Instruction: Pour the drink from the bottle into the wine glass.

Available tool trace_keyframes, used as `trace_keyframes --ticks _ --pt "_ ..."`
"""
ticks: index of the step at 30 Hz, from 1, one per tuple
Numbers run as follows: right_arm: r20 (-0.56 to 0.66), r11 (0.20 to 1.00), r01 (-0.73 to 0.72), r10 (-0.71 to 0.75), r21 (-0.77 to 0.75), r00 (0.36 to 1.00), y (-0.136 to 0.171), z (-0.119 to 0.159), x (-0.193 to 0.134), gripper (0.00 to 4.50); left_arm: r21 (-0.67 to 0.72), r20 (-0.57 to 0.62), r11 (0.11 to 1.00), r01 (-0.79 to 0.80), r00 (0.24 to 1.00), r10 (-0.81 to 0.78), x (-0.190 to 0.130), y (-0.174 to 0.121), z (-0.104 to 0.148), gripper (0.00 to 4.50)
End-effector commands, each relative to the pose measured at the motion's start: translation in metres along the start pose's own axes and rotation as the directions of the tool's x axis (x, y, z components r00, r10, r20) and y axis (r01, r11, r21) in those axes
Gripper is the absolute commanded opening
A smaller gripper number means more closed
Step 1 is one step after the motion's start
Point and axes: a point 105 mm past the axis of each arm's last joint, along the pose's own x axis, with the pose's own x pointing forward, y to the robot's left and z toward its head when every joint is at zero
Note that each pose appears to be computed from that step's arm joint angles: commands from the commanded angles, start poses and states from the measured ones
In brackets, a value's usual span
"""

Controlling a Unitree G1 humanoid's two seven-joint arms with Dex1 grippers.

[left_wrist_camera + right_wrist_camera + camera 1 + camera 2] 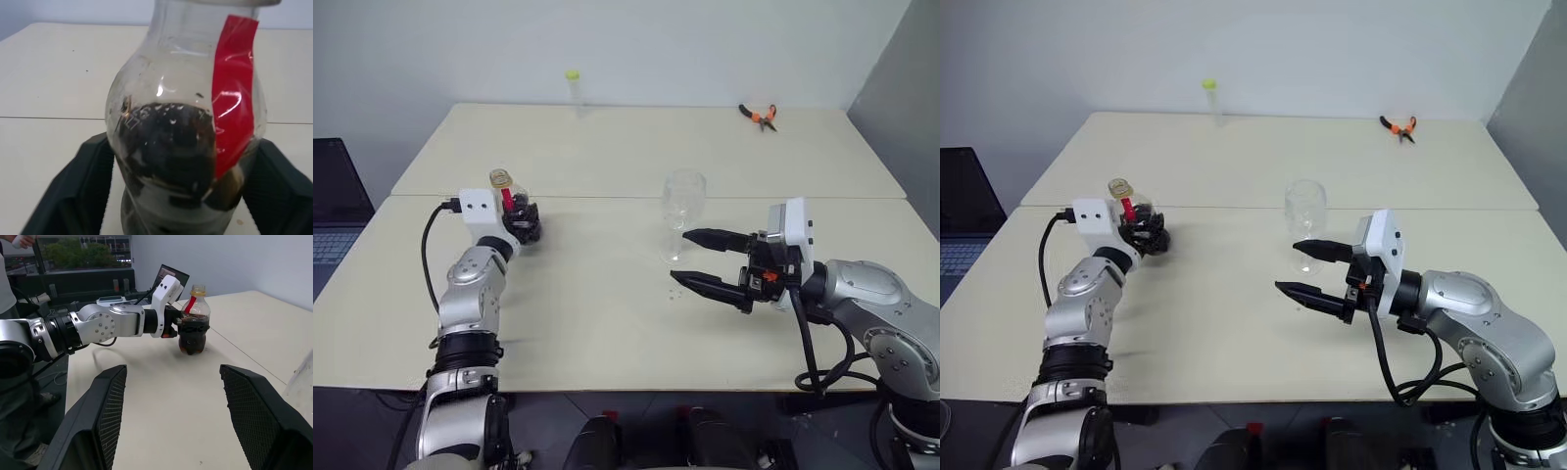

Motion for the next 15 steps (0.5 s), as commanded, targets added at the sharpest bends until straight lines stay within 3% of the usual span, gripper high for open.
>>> trace_keyframes --ticks 1,3,7,15 --pt "0.024 0.999 0.009 -0.008 -0.048 1.0 0.002 0.009 0.0 3.26 0.019 0.078 1.0 0.004 0.997 -0.006 0.002 0.003 0.02 2.27" --pt "0.025 0.999 0.013 -0.012 -0.045 1.0 0.002 0.009 0.0 3.26 0.016 0.09 1.0 0.017 0.996 -0.019 0.002 0.001 0.023 1.71" --pt "0.031 0.999 0.033 -0.032 -0.04 0.999 0.001 0.008 0.0 3.26 0.042 0.115 0.996 0.08 0.99 -0.084 0.001 -0.012 0.029 1.14" --pt "0.071 0.965 0.262 -0.262 -0.004 0.963 -0.023 0.001 -0.013 3.26 0.314 0.162 0.901 0.3 0.918 -0.362 0.0 -0.072 0.061 0.9"
